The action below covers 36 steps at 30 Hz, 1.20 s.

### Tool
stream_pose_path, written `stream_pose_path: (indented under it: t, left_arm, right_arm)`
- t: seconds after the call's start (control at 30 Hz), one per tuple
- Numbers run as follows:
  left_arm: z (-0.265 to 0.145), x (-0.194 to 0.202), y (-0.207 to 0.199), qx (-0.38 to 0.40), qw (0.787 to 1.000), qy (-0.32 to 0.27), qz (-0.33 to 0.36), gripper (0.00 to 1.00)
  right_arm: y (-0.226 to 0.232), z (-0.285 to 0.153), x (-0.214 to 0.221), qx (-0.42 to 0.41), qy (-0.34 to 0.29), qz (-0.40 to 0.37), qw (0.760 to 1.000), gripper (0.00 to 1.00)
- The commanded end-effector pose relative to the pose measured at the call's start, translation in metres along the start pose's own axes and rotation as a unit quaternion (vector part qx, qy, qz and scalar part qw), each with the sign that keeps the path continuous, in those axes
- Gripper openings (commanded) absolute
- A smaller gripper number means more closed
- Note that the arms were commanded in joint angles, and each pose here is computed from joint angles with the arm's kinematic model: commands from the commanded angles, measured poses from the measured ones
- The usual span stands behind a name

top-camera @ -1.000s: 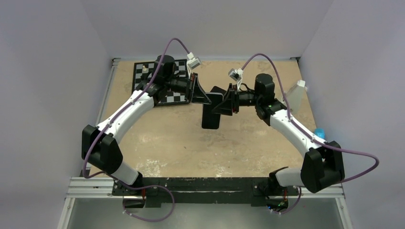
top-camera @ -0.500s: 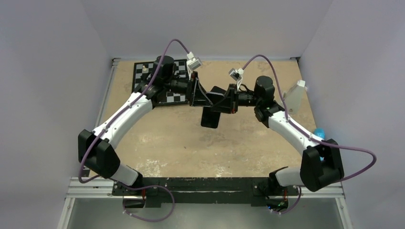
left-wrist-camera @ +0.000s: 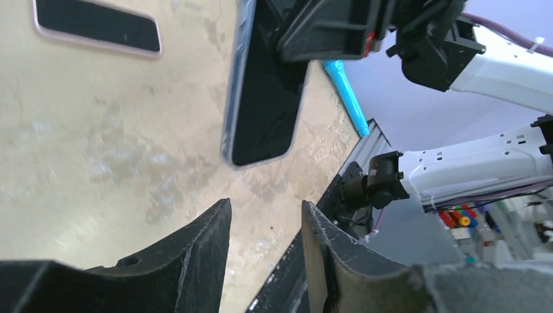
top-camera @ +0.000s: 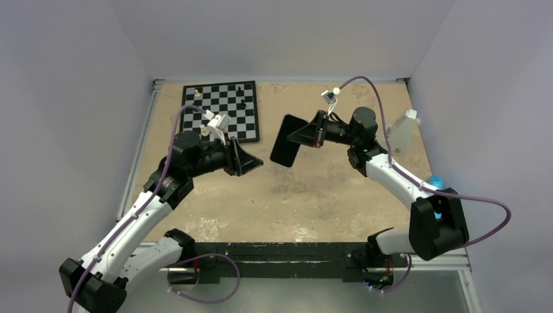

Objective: Take the phone out of the phone case
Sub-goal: Pick up the phone at the center of the board, then remove the phone case from the phone.

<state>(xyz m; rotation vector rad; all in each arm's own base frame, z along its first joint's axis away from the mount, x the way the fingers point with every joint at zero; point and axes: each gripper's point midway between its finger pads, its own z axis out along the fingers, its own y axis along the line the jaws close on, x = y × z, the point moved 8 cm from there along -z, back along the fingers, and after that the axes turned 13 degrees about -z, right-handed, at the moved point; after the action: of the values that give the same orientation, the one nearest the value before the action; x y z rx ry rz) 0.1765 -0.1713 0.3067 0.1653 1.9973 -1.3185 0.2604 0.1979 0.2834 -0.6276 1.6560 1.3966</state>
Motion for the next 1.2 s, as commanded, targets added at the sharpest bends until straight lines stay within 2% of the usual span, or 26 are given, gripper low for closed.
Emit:
stream_pose_path:
  t: [0.0,0.2,0.4,0.57,0.8,1.03,1.17]
  left_arm:
    - [0.009,0.02,0.017,-0.003,0.996,-0.005,-0.093,0.51]
    - [0.007,0.024,0.005,0.059,0.994,0.0,-0.086,0.56]
    - [0.013,0.025,0.005,0.075,0.992,0.013,-0.099,0.4]
    - [0.014,0.024,0.005,0.077,0.992,0.012,-0.098,0.31]
    - [0.017,0.022,0.005,0.075,0.992,0.016,-0.098,0.31]
    - [0.015,0.031,0.018,0.027,0.993,0.028,-0.109,0.4]
    - [0.018,0.029,0.012,0.071,0.991,0.022,-0.107,0.3]
  right_arm:
    - [0.019,0.002,-0.014,-0.086,-0.046,0.016,0.995,0.0]
    - [0.023,0.003,-0.004,-0.091,-0.047,0.041,0.994,0.0]
    - [0.032,0.004,-0.004,-0.091,-0.048,0.046,0.994,0.0]
    - [0.036,0.005,-0.01,-0.098,-0.048,0.047,0.993,0.0]
    - [0.043,0.005,-0.013,-0.102,-0.049,0.046,0.993,0.0]
    - [0.045,0.005,-0.018,-0.1,-0.05,0.041,0.993,0.0]
    - [0.046,0.006,-0.016,-0.105,-0.047,0.044,0.992,0.0]
